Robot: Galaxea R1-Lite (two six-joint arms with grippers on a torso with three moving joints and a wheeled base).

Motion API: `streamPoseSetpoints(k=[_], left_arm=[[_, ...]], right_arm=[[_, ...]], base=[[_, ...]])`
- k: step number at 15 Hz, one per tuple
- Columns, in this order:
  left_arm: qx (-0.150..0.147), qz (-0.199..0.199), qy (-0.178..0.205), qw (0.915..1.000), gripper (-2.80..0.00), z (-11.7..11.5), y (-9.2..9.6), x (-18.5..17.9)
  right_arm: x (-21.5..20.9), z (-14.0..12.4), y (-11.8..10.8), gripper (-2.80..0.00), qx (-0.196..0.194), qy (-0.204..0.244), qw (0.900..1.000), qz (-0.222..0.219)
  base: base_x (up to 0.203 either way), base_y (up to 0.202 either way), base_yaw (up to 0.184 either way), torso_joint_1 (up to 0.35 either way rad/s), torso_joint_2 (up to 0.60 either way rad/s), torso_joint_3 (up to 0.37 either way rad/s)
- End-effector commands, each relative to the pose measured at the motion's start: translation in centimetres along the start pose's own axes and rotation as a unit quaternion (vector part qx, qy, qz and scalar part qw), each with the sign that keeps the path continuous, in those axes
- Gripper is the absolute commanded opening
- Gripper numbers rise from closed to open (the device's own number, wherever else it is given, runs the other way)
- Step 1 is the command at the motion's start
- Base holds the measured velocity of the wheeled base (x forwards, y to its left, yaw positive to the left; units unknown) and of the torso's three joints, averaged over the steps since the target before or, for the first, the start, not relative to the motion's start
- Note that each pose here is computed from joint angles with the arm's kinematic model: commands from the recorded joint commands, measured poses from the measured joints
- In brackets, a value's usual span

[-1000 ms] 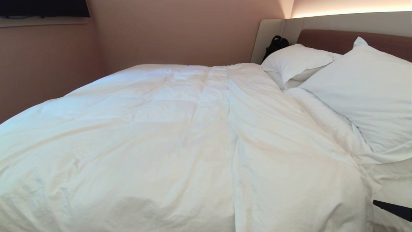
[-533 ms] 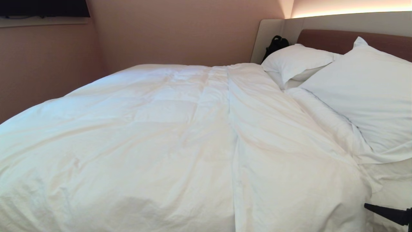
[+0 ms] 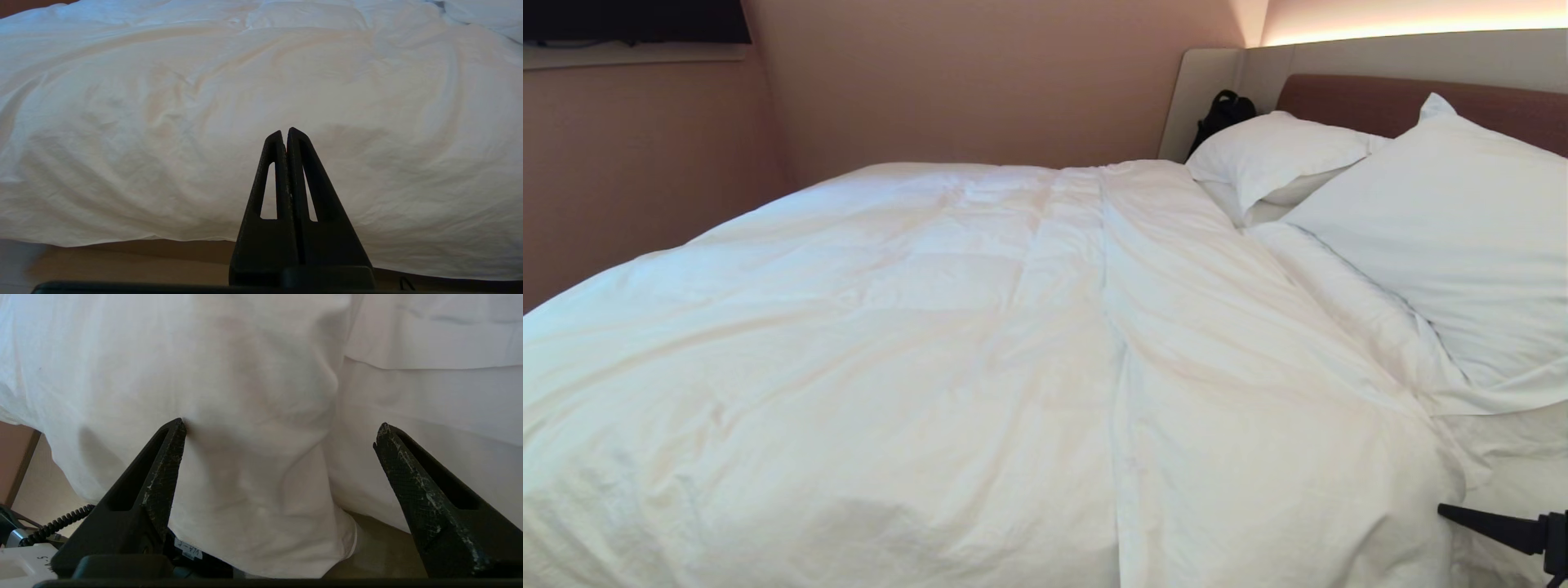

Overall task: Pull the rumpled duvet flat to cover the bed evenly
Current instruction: Flatten the corners of the folded blanket

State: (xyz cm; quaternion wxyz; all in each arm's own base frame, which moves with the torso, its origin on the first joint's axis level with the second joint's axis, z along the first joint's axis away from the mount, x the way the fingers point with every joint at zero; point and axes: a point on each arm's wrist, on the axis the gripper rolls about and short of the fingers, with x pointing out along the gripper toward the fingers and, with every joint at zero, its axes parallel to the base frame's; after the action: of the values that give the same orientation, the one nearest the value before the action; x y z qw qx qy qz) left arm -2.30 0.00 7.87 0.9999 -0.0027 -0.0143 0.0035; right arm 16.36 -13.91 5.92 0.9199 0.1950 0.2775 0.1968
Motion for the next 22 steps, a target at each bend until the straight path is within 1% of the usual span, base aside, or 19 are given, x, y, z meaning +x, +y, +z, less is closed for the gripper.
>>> streamPoseSetpoints(k=[1, 9, 12, 22], left_arm=[[0.0, 0.0, 0.0, 1.0, -2.8, 0.0, 0.0, 0.0], [0.0, 0.0, 0.0, 1.0, -2.8, 0.0, 0.0, 0.0], [0.0, 0.0, 0.0, 1.0, -2.8, 0.0, 0.0, 0.0], [0.0, 0.0, 0.0, 1.0, -2.8, 0.0, 0.0, 0.0]], right_arm=[[0.5, 0.0, -0.3, 0.0, 0.0, 0.005, 1.0, 0.01], [2.2, 0.2, 0.9, 0.0, -0.021, 0.027, 0.998, 0.045], [2.5, 0.3, 0.6, 0.0, -0.02, 0.03, 0.998, 0.048], [4.1, 0.0, 1.7, 0.0, -0.028, 0.056, 0.994, 0.085]], base=[[0.0, 0.0, 0.0, 0.0, 0.0, 0.0], [0.0, 0.0, 0.0, 0.0, 0.0, 0.0], [0.0, 0.0, 0.0, 0.0, 0.0, 0.0], [0.0, 0.0, 0.0, 0.0, 0.0, 0.0]])
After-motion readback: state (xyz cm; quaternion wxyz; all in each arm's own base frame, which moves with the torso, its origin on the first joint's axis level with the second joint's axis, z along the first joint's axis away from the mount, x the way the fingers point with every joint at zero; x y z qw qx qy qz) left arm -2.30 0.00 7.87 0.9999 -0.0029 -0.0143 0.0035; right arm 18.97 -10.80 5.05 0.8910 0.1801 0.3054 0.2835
